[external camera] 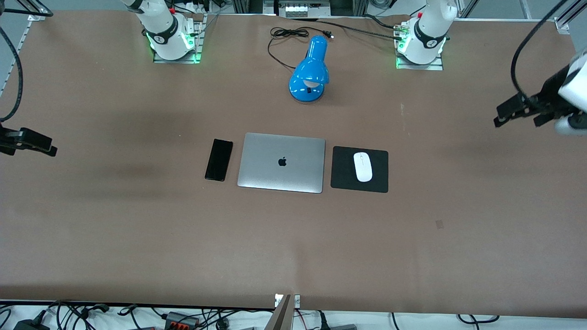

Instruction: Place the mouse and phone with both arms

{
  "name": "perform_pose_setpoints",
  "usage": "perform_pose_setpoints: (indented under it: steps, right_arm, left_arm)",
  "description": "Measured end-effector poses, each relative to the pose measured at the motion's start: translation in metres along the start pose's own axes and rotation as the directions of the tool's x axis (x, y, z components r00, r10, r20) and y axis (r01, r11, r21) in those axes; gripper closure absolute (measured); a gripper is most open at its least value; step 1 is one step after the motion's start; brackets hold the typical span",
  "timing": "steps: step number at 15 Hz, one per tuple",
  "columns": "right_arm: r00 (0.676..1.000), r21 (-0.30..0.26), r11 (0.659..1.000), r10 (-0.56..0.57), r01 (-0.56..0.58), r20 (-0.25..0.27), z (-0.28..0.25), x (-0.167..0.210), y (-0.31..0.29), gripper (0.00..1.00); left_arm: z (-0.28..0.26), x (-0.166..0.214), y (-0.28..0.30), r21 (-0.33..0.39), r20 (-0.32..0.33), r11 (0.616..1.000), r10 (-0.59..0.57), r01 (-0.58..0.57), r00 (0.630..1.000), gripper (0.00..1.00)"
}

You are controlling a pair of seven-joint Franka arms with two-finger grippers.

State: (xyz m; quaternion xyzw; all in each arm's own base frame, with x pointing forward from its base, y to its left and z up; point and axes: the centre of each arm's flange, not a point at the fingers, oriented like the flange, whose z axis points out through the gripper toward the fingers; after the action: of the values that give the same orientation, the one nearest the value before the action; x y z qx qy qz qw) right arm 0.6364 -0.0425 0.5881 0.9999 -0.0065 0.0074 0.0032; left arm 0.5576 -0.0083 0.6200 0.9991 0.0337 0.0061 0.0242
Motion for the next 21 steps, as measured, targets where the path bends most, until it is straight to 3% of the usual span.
perform_pose_setpoints:
  steps: [8, 21]
  right_arm:
    - [1.0, 0.015, 0.999, 0.03, -0.03, 0.003, 0.02, -0.04, 0.001, 0.0]
    - [1.0, 0.017, 1.0, 0.027, -0.026, -0.005, 0.012, -0.045, -0.004, 0.0]
  left_arm:
    - [0.01, -0.019, 0.007, 0.021, 0.025, 1.0, 0.017, -0.017, 1.0, 0.0]
    - [0.01, -0.029, 0.002, 0.023, 0.029, 1.0, 0.01, -0.01, 1.0, 0.0]
